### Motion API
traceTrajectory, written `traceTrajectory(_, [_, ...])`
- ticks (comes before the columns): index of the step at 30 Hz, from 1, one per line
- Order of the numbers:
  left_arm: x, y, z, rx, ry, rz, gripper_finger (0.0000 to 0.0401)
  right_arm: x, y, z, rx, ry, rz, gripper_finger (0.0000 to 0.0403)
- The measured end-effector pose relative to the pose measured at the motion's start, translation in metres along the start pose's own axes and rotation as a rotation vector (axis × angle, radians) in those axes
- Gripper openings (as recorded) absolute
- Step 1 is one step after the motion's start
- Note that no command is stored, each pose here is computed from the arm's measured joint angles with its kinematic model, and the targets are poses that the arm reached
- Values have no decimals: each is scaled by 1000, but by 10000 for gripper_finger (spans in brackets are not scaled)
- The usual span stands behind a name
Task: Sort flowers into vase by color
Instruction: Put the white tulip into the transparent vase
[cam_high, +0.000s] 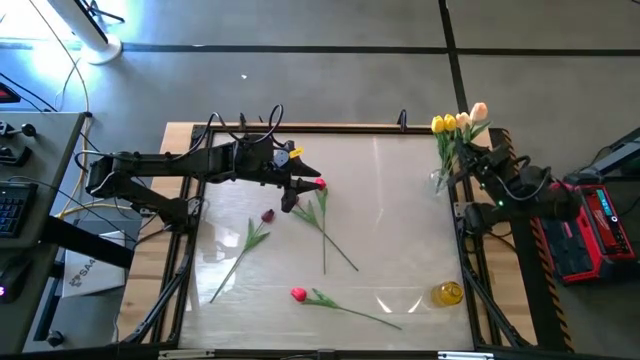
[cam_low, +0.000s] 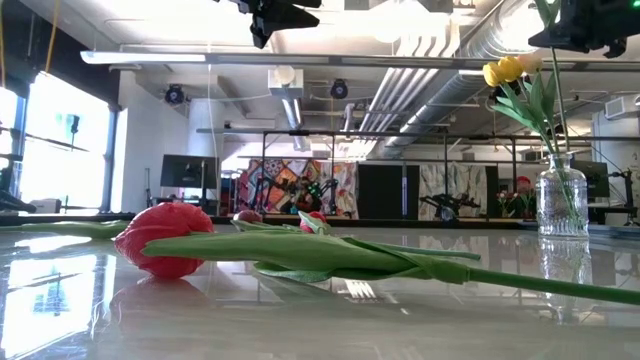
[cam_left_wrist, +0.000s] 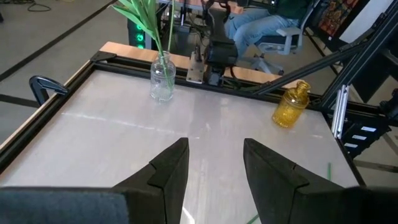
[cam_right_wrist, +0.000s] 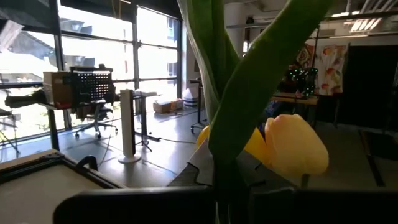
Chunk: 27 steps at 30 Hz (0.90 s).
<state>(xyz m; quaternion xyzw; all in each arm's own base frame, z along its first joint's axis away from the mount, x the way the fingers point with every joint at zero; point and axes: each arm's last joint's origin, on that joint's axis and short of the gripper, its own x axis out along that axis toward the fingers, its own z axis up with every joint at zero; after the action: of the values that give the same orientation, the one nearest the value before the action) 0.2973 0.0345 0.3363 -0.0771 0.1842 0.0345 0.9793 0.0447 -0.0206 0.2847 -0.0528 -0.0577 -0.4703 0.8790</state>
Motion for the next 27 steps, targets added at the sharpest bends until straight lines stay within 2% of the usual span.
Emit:
traceTrajectory(4, [0, 0, 0, 0, 0, 0, 143, 2, 0, -4, 5, -2, -17, 0])
traceTrajectory(13, [0, 0, 0, 0, 0, 0, 143, 11, 16, -45, 92, 12, -89, 0])
traceTrajectory(22, [0, 0, 0, 0, 0, 0, 143, 11, 15, -50, -8, 49, -166, 2])
traceTrajectory(27, [0, 0, 0, 0, 0, 0, 143, 11, 15, -54, -3, 68, -169, 19])
